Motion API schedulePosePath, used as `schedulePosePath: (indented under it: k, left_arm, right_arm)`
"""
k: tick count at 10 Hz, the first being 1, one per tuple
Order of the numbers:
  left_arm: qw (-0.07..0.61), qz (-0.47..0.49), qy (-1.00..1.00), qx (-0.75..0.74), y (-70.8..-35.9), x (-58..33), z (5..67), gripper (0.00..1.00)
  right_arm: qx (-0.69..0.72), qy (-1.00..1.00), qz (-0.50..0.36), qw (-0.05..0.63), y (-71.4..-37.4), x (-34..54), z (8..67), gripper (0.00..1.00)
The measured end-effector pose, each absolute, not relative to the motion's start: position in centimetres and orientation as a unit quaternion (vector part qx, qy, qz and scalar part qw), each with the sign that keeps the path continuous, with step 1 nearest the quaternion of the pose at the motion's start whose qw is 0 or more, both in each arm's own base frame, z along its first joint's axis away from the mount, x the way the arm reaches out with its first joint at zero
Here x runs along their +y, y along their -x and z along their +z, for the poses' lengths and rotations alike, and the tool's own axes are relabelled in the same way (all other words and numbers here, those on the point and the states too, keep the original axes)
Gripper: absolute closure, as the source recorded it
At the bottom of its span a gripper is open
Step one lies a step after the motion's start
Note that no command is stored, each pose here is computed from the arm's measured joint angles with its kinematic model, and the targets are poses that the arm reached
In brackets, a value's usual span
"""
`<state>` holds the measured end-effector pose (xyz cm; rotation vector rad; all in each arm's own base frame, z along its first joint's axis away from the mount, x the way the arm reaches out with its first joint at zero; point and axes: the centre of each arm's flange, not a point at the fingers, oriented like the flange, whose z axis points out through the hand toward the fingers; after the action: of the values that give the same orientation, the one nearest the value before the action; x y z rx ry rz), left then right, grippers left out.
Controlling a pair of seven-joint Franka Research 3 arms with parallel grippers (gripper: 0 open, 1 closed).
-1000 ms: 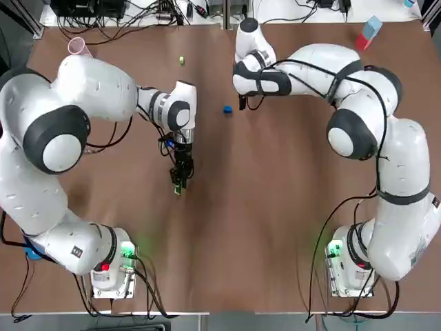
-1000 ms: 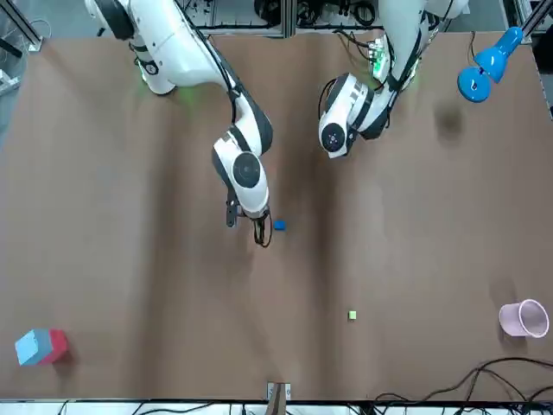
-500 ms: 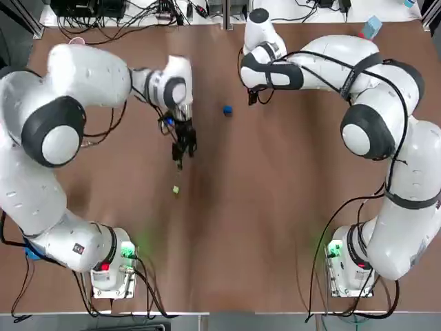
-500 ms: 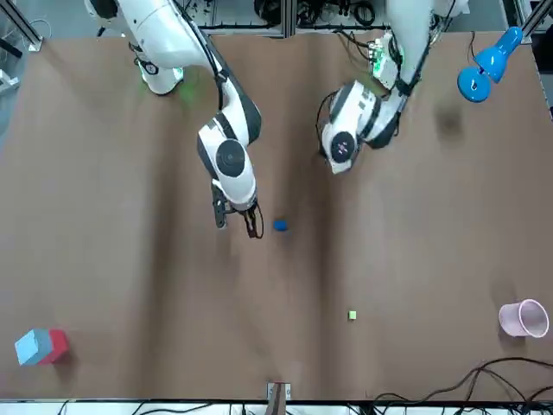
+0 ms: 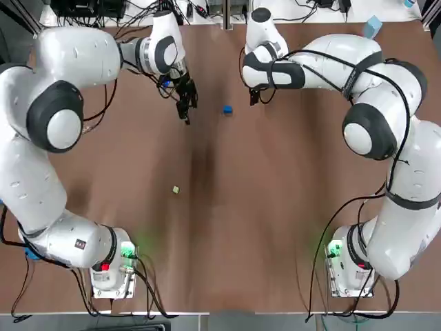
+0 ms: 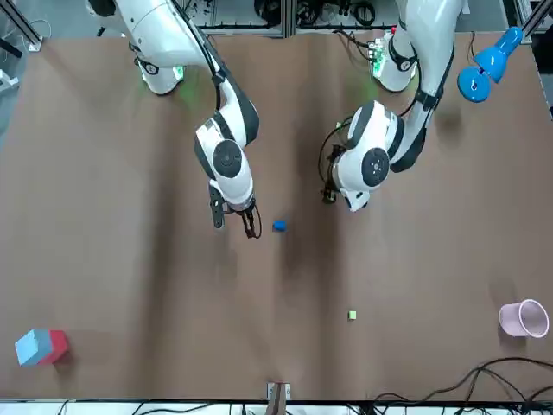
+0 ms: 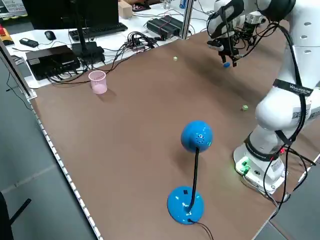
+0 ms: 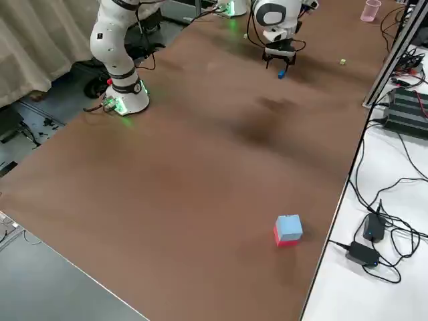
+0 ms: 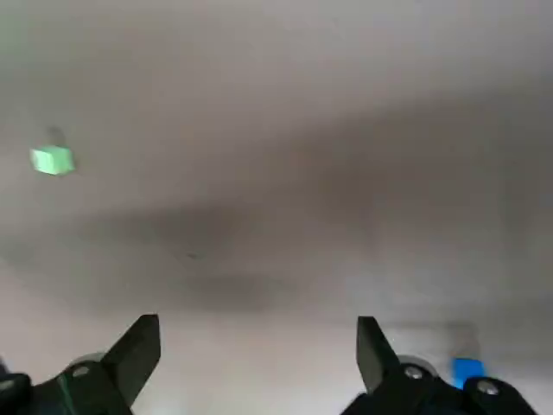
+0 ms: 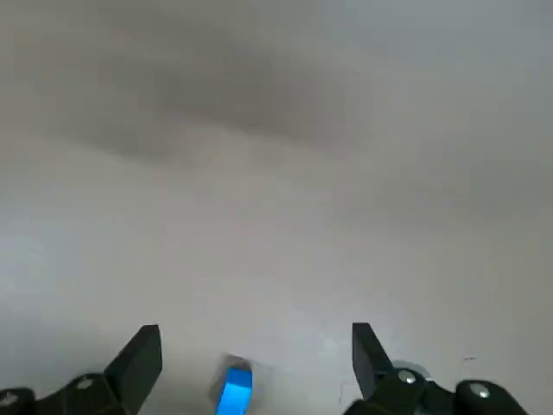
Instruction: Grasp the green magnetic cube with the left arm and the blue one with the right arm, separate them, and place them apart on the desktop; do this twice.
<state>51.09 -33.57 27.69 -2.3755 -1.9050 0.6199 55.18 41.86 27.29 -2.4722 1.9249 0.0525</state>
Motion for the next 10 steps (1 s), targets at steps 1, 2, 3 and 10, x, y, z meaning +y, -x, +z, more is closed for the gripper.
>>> schedulePosePath:
  k: [1,2,3,10]
  left_arm:
    - [0.001,0.196,0.757,-0.623,-52.4,-34.5,27.0,0.0]
    - [-0.014,0.192,0.747,-0.637,-53.8,-35.6,26.1,0.0]
    - [-0.033,0.185,0.739,-0.647,-54.8,-36.8,25.1,0.0]
    - [-0.079,0.134,0.734,-0.661,-54.2,-43.4,18.7,0.07]
  right_arm:
    - [0.614,0.789,0.017,0.004,-55.2,41.9,27.3,0.03]
    - [0.614,0.789,0.017,0.004,-55.2,41.9,27.3,0.03]
    - [0.614,0.789,0.017,0.004,-55.2,41.8,27.3,0.03]
    - [0.614,0.789,0.017,0.005,-55.2,41.9,27.3,0.03]
